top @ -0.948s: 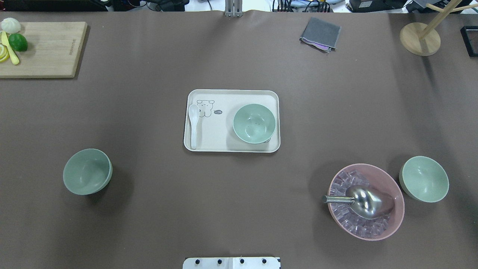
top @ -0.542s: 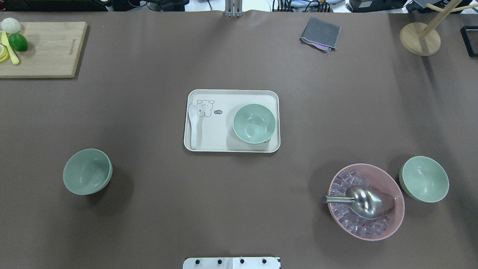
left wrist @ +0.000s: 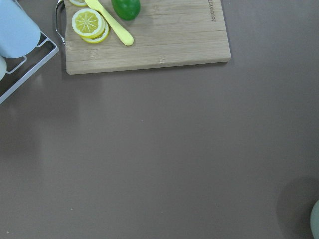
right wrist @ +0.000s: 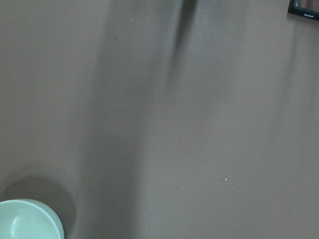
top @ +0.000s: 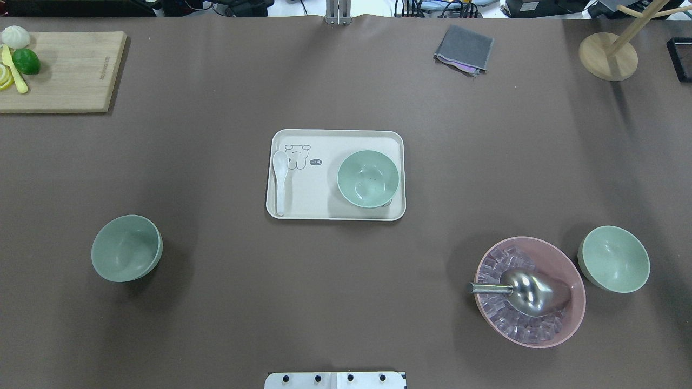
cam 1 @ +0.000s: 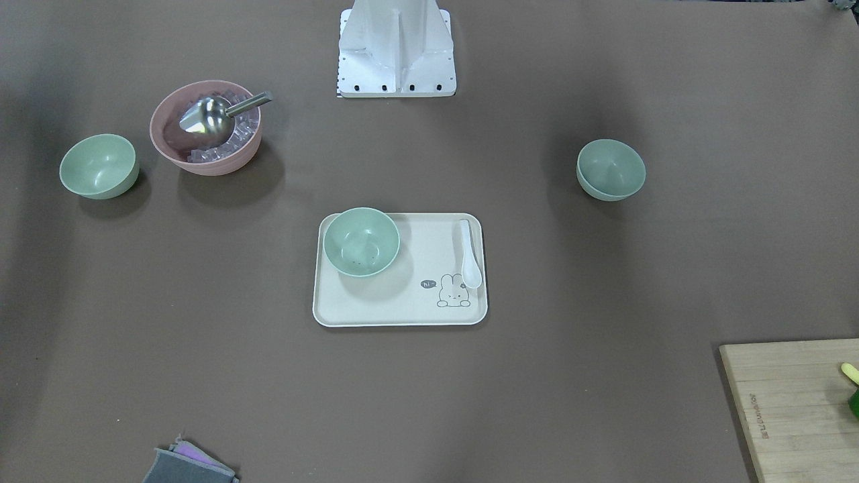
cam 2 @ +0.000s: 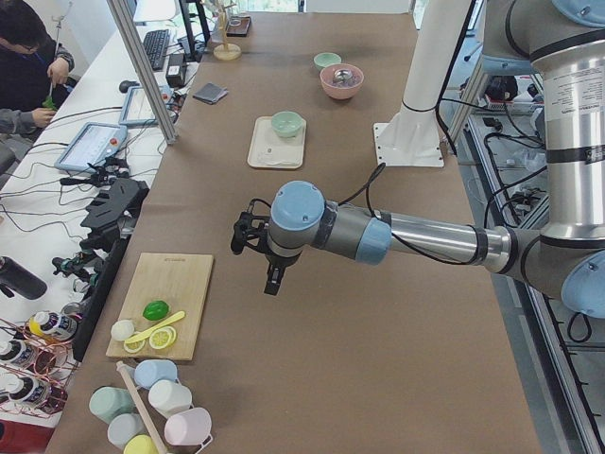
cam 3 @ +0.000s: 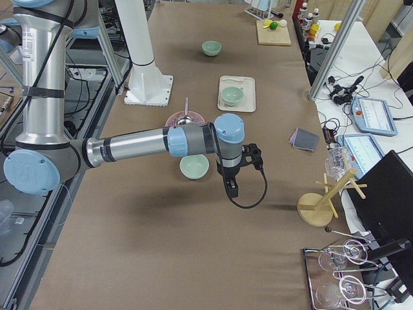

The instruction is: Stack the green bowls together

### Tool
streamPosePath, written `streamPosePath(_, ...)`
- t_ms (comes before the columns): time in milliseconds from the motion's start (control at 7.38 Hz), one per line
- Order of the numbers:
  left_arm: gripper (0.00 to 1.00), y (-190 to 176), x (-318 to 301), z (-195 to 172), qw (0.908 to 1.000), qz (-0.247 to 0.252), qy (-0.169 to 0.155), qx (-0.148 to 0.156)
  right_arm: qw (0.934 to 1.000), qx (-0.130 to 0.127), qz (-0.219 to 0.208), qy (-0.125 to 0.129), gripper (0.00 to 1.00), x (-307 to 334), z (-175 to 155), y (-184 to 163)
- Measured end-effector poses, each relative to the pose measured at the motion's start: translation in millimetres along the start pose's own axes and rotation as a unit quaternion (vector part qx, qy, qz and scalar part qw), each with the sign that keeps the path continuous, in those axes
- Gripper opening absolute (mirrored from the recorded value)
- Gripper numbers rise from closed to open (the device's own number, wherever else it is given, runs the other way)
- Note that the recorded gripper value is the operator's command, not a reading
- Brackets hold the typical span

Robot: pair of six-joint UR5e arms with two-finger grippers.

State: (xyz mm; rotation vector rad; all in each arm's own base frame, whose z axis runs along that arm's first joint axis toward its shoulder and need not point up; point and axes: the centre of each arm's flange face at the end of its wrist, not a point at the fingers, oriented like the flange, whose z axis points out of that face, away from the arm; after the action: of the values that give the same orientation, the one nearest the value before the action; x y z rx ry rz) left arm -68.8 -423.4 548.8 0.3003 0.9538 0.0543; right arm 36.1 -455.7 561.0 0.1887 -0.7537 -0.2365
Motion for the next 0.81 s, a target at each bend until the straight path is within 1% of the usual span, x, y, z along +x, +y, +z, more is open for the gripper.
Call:
streamPosePath(135, 0.98, 1.5, 9.3, 6.8, 0.9995, -0.020, 0.022, 0.000, 0.9999, 0.003, -0.014, -0.002, 1.00, -5.2, 11.3, 4.6)
streamPosePath(271, 0.98, -0.5, 28.0, 18.7, 0.9982, -0.043, 0.043, -0.002, 0.9999, 0.001, -0.014, -0.005, 1.00, -16.3, 24.1, 5.0)
streamPosePath(406, 0.98, -0.8, 53.4, 39.8, 0.9968, -0.055, 0.058, -0.011, 1.0000, -0.004, -0.002, -0.008, 1.00, -29.0, 35.6, 2.9)
streamPosePath(542, 0.98, 1.8, 80.1, 66.8, 0.9963, -0.060, 0.057, -0.023, 0.9998, -0.009, 0.016, -0.010, 1.00, -39.4, 44.0, 0.9)
streamPosePath(812, 0.98, 13.2, 133.8, 122.8, 0.9965, -0.067, 0.027, -0.043, 0.9987, -0.014, 0.048, -0.006, 1.00, -51.1, 52.1, -1.4)
